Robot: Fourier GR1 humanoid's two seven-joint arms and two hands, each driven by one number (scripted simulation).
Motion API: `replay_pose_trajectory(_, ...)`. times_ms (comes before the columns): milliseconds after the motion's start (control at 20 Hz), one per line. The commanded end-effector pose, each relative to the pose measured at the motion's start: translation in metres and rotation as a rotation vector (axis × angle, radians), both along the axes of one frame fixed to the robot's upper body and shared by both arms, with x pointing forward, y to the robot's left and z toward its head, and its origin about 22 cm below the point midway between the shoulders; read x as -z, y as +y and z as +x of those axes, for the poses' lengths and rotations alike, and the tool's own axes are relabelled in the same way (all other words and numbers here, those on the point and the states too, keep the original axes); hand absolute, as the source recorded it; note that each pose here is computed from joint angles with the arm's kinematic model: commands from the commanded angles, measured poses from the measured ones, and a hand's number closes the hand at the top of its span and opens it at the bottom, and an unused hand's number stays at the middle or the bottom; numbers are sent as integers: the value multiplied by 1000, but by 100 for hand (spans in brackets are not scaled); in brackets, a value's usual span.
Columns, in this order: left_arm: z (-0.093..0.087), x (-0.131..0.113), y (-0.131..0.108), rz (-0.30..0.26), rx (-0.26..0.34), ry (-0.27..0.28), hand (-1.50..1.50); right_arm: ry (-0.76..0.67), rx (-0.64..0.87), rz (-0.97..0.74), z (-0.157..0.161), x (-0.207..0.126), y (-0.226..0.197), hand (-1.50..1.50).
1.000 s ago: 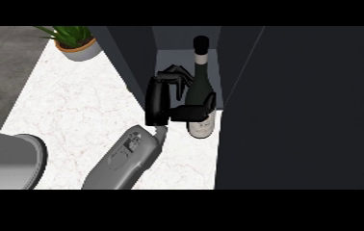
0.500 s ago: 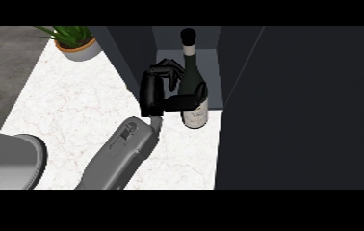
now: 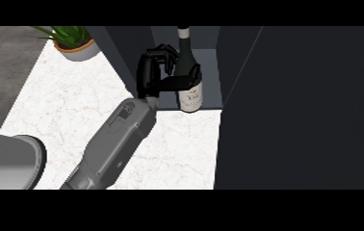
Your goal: Pick up the wine, place it into the cabinet and close the cabinet
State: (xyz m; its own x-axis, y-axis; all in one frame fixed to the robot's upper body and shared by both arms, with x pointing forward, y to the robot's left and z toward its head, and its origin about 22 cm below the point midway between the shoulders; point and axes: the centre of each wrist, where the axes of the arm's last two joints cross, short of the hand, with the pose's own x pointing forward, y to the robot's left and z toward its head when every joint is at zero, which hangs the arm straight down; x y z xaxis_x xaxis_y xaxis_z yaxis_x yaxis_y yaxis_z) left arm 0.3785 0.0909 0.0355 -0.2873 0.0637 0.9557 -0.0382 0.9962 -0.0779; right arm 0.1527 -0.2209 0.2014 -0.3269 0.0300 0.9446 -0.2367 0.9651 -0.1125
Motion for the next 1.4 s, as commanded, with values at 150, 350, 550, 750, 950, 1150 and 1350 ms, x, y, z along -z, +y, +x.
replay_pose_trajectory(150,23,-12,-8,57,-10,37,150,-26,-60,60,-24,-9,-4,-150)
replay_pose_trajectory(350,29,-3,-1,33,-35,16,150,-24,-59,66,-9,4,5,-150)
replay_pose_trajectory(550,40,-6,1,87,-69,-17,150,-41,-86,73,-14,-10,3,-150)
replay_pose_trajectory(750,48,-12,5,114,-111,-70,150,-26,-74,63,-5,3,-6,-150)
replay_pose_trajectory(950,53,-21,-5,128,-127,-59,150,-34,-84,62,-12,-4,2,-150)
replay_pose_trajectory(1150,54,-14,3,89,-117,-66,150,-37,-76,67,-20,-5,3,-150)
replay_pose_trajectory(1350,55,-6,16,31,-155,-6,150,-23,-76,68,-10,5,7,-150)
